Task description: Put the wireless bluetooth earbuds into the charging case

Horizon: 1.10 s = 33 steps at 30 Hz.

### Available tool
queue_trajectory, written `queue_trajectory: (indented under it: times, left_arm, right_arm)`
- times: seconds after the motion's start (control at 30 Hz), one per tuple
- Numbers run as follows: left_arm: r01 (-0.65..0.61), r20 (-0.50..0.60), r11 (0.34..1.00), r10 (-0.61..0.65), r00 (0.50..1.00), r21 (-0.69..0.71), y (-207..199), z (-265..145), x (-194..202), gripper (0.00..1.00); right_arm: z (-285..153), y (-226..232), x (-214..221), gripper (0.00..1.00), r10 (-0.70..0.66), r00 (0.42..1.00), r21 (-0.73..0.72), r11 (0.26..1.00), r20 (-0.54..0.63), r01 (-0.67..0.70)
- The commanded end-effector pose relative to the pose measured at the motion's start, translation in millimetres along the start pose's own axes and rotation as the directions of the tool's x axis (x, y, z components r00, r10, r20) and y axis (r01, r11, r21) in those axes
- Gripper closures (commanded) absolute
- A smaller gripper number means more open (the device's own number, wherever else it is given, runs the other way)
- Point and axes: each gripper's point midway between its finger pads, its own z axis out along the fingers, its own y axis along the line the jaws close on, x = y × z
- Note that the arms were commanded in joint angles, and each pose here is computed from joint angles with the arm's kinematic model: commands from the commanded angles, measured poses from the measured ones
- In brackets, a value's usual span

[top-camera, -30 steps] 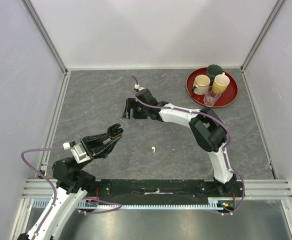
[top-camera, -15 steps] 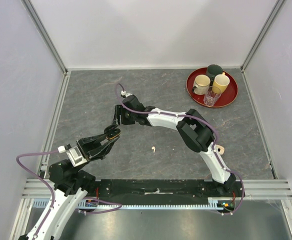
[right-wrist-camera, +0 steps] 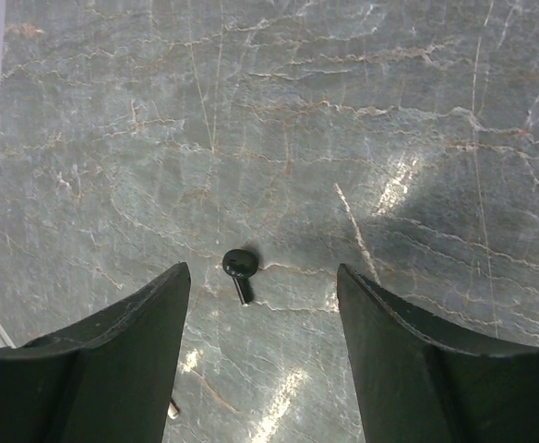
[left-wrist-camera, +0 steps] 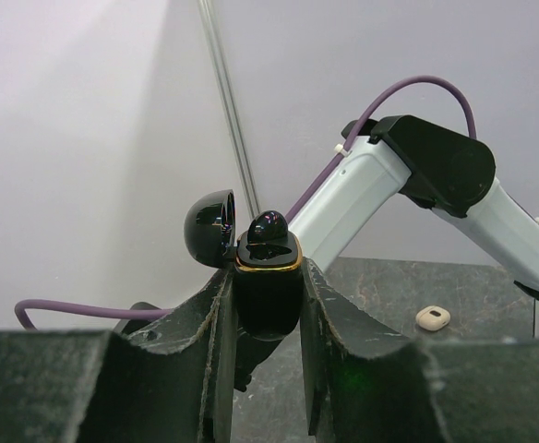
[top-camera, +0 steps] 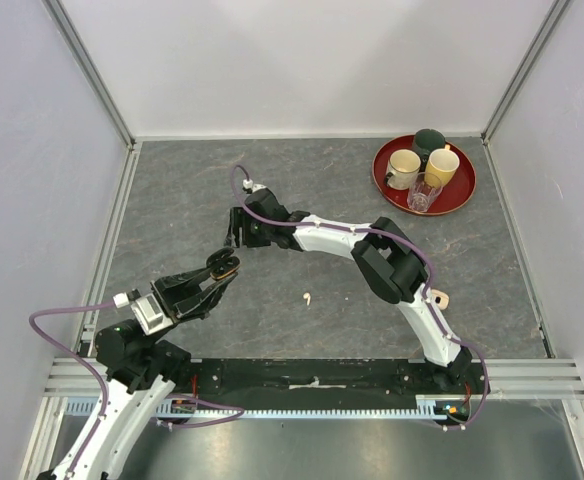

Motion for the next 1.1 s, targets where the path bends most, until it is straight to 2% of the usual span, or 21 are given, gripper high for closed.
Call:
queue_trajectory:
  times: [0.0, 0.2, 0.4, 1.07]
  left_arm:
    - [-0.058, 0.044, 0.998, 0.057, 0.997, 0.004, 0, 3, -22, 0.98]
    - [-0.062, 0.041, 0.998, 0.062, 0.997, 0.004, 0, 3, -26, 0.98]
    - [-0.064, 0.049, 0.998, 0.064, 0.997, -0.012, 1, 0, -26, 0.98]
    - [-0.065, 0.044, 0.998, 0.066, 0.997, -0.019, 2, -2, -25, 0.98]
  right_arm:
    - [2, 20, -19, 0.28, -0.005, 0.999, -0.05, 0.999, 0.05, 0.008]
    - [-2, 30, -22, 0.3, -0.036, 0.996, -0.043, 0.998, 0.079, 0.039]
    - [-2, 31, -15, 0.32, -0.107, 0.989, 0.044, 0.994, 0.101, 0.103]
    - [14, 30, 1, 0.47, -0.143, 0.986, 0.106, 0.985, 0.087, 0.134]
